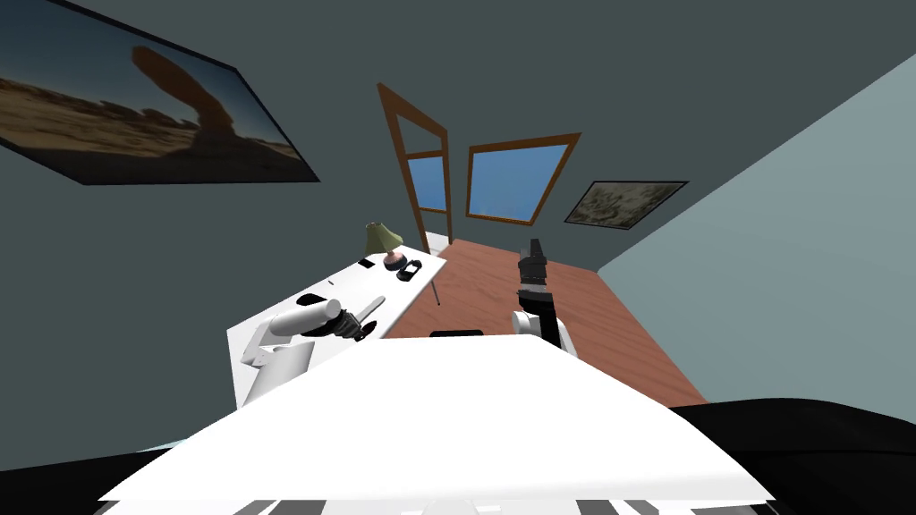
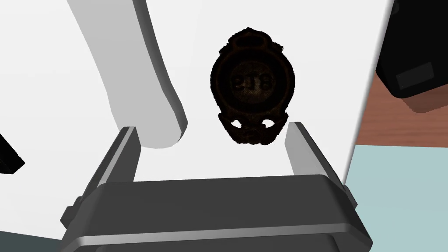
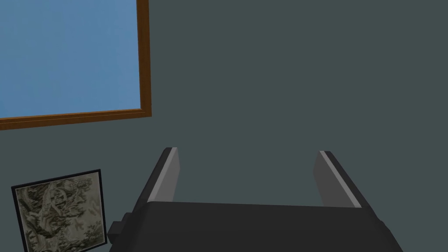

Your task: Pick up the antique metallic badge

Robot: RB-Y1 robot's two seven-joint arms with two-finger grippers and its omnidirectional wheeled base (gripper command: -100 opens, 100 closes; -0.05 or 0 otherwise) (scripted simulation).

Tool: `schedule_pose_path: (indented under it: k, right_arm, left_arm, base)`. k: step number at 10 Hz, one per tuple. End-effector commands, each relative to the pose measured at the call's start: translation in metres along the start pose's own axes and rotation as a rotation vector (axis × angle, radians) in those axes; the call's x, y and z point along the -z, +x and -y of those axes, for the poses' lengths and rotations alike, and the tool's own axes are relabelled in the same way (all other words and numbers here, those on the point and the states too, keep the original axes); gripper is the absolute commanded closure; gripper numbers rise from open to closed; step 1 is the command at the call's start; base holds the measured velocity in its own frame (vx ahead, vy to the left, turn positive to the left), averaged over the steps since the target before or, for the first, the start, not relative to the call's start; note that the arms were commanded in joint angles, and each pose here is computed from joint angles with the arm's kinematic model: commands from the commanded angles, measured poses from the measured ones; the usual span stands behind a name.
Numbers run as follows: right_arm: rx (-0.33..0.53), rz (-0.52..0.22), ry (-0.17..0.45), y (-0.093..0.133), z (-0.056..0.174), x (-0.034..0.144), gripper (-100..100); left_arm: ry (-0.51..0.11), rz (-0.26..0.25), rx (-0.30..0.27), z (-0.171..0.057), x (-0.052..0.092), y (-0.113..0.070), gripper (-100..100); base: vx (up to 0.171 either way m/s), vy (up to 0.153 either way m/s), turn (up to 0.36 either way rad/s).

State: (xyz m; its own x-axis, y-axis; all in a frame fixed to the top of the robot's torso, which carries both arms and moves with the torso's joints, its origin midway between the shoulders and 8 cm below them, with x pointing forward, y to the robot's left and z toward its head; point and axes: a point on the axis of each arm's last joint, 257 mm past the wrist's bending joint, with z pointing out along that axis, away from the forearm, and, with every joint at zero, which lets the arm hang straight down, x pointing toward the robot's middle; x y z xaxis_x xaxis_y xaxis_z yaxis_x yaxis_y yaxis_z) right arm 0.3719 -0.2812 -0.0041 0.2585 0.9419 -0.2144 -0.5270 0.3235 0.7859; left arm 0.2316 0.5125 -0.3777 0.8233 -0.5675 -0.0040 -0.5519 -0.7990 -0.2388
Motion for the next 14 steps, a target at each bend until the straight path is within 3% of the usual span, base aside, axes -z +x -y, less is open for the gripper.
schedule_pose_path:
  k: [1,3,4,7,9,10,11,12,14]
  right_arm:
    - [0.000,0.000,0.000,0.000,0.000,0.000,0]
    - [0.000,0.000,0.000,0.000,0.000,0.000,0]
    - [0.000,0.000,0.000,0.000,0.000,0.000,0]
    - [0.000,0.000,0.000,0.000,0.000,0.000,0]
    - [0.000,0.000,0.000,0.000,0.000,0.000,0]
    - [0.000,0.000,0.000,0.000,0.000,0.000,0]
    - [0.000,0.000,0.000,0.000,0.000,0.000,0]
    - [0.000,0.000,0.000,0.000,0.000,0.000,0]
    - [0.000,0.000,0.000,0.000,0.000,0.000,0]
  left_arm:
    - [-0.033,0.014,0.022,-0.009,-0.002,-0.007,-100]
    - [-0.120,0.043,0.093,-0.028,-0.008,-0.021,-100]
    - [-0.127,0.047,0.093,-0.030,-0.007,-0.022,-100]
    - [-0.234,0.081,0.171,-0.056,-0.012,-0.037,-100]
    - [-0.284,0.095,0.204,-0.069,-0.015,-0.042,-100]
    - [-0.266,0.090,0.192,-0.065,-0.015,-0.041,-100]
    - [-0.270,0.092,0.195,-0.066,-0.015,-0.041,0]
    - [-0.270,0.092,0.206,-0.065,-0.023,-0.035,-100]
    - [-0.270,0.093,0.221,-0.065,-0.034,-0.028,-100]
  base:
    - [0.046,0.002,-0.025]
    - [0.059,0.016,-0.057]
    - [0.052,0.014,-0.015]
    - [0.054,0.018,-0.033]
    - [0.051,0.022,-0.027]
    - [0.022,0.010,-0.004]
    - [0.000,0.000,0.000]
    - [-0.043,0.014,-0.065]
    - [-0.089,0.021,-0.102]
